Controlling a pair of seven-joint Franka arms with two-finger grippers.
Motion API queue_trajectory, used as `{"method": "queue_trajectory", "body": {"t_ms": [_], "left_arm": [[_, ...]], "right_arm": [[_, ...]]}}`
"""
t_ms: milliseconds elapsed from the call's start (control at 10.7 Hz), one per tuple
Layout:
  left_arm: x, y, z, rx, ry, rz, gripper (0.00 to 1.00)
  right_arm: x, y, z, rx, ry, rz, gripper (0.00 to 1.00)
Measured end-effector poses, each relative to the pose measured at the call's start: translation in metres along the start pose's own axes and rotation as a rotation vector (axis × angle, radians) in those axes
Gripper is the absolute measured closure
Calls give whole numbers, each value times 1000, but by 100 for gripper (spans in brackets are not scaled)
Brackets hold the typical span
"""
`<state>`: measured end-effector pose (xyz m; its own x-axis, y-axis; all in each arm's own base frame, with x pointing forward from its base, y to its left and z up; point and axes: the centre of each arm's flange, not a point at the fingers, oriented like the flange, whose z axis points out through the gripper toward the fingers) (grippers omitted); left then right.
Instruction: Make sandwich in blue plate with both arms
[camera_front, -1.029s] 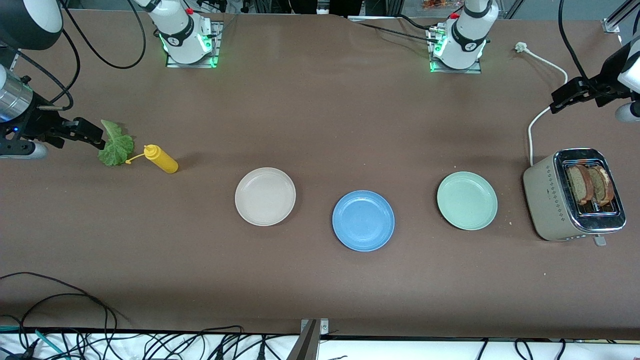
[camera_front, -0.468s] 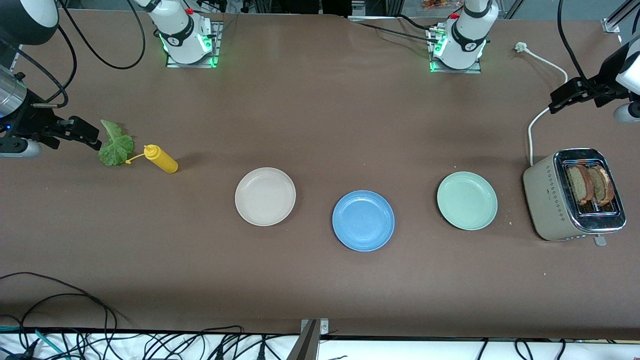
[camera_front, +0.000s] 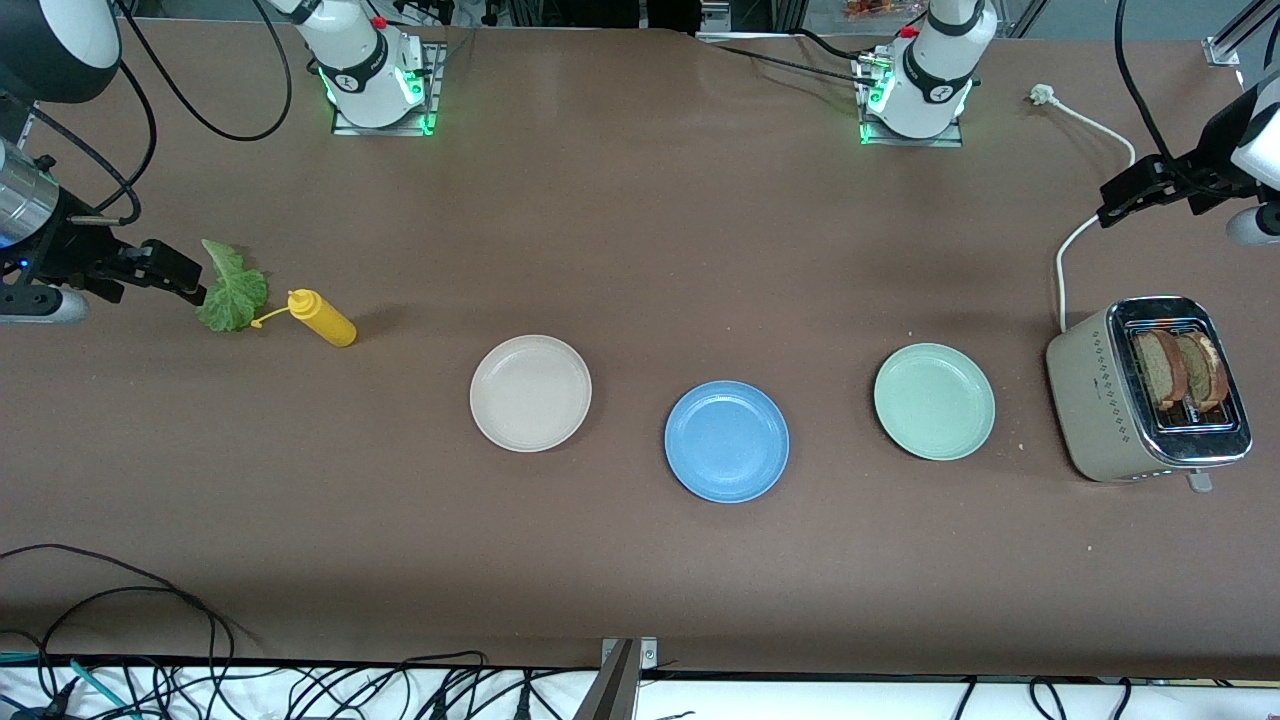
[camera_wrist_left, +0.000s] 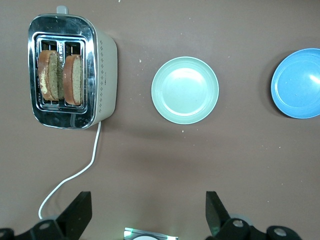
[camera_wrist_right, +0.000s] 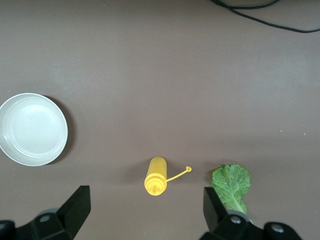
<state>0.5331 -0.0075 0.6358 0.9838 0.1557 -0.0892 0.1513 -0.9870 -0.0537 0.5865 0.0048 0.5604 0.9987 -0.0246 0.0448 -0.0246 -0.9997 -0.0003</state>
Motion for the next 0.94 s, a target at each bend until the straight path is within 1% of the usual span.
{"method": "queue_trajectory", "body": {"t_ms": [374,936], "left_arm": [[0,0,0,0,0,0,0],[0,0,0,0,0,0,0]], "right_arm": [[2,0,7,0,-12,0,0],[2,0,7,0,-12,0,0]]}}
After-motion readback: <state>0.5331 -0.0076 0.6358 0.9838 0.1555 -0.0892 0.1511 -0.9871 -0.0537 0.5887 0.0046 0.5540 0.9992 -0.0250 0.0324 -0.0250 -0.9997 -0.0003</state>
